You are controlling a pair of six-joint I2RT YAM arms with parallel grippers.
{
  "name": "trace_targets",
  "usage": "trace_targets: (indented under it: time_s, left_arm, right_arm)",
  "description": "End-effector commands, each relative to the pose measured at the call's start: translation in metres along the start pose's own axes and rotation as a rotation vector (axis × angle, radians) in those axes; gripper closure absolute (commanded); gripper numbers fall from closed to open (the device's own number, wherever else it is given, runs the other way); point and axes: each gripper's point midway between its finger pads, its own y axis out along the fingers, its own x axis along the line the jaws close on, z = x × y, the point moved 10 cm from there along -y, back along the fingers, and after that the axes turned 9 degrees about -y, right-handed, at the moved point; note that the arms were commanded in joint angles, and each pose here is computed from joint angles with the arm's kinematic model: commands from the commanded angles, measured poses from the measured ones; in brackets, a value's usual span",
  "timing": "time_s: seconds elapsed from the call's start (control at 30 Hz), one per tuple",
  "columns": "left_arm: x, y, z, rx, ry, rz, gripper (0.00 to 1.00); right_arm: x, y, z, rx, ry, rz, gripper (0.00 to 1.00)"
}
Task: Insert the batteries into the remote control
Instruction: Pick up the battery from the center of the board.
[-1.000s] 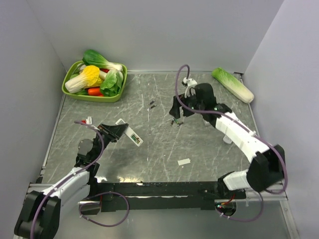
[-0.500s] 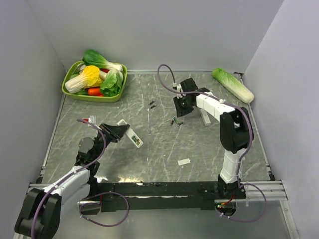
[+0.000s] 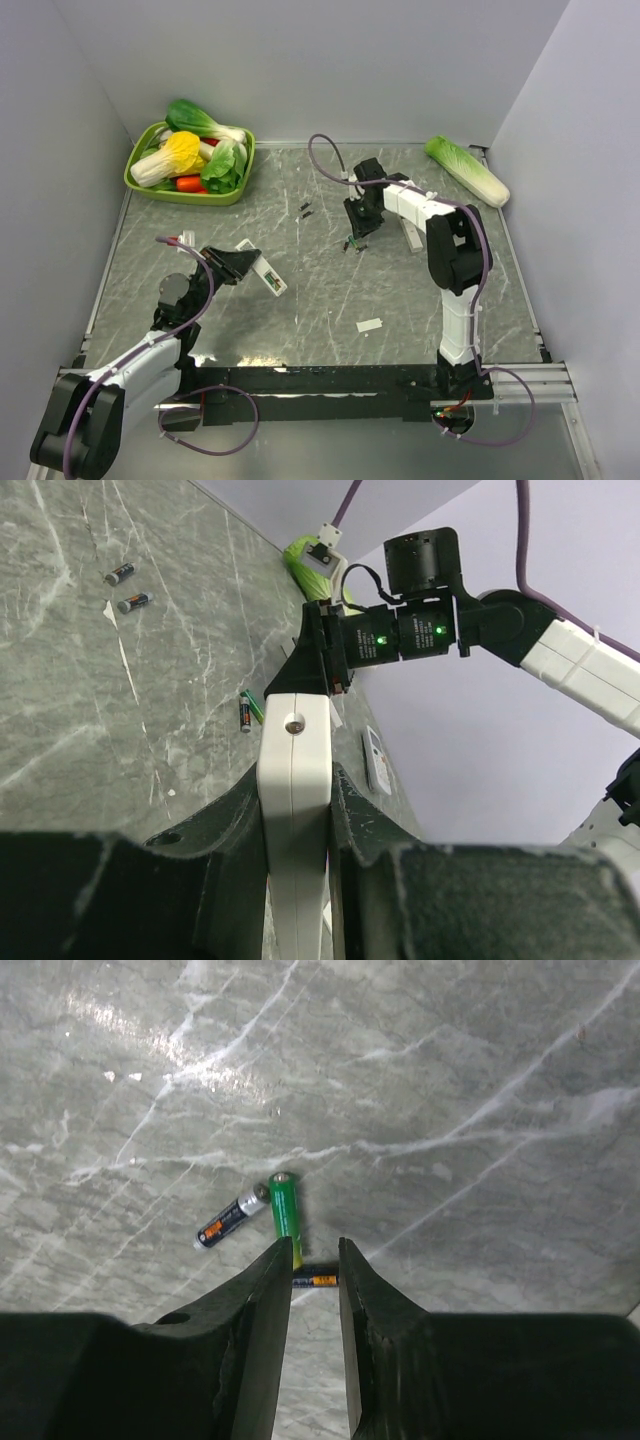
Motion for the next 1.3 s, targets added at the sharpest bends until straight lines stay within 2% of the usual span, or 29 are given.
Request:
trace_targets:
  time_s: [0.0,0.83,0.97,1.07,1.27]
  left_arm:
    - [-0.016,0.006,-0.010,-0.019,0.044,0.075,0.98]
    - [-0.015,0.007,-0.010,-0.015,0.042,0.071,0.98]
    - [-0.015,0.008,-0.009,-0.010,0.036,0.072,0.98]
    - [-0.015,0.007,-0.008,-0.005,0.027,0.076,0.98]
    - [-0.017,0.008,-0.007,0.014,-0.014,0.099,0.98]
  right_arm:
    - [0.003,0.003,-0.007,0.016,-0.029,0.013,0.68]
    - [0.005,0.026,-0.011,0.082,-0.052,0.061,0.68]
    - [0.004,0.024,-0.012,0.068,-0.056,0.073,0.84]
    - [0.005,0.017,-0.015,0.035,-0.056,0.072,0.91]
    - [0.011,-0.013,-0.016,-0.093,-0.063,0.068,1.00]
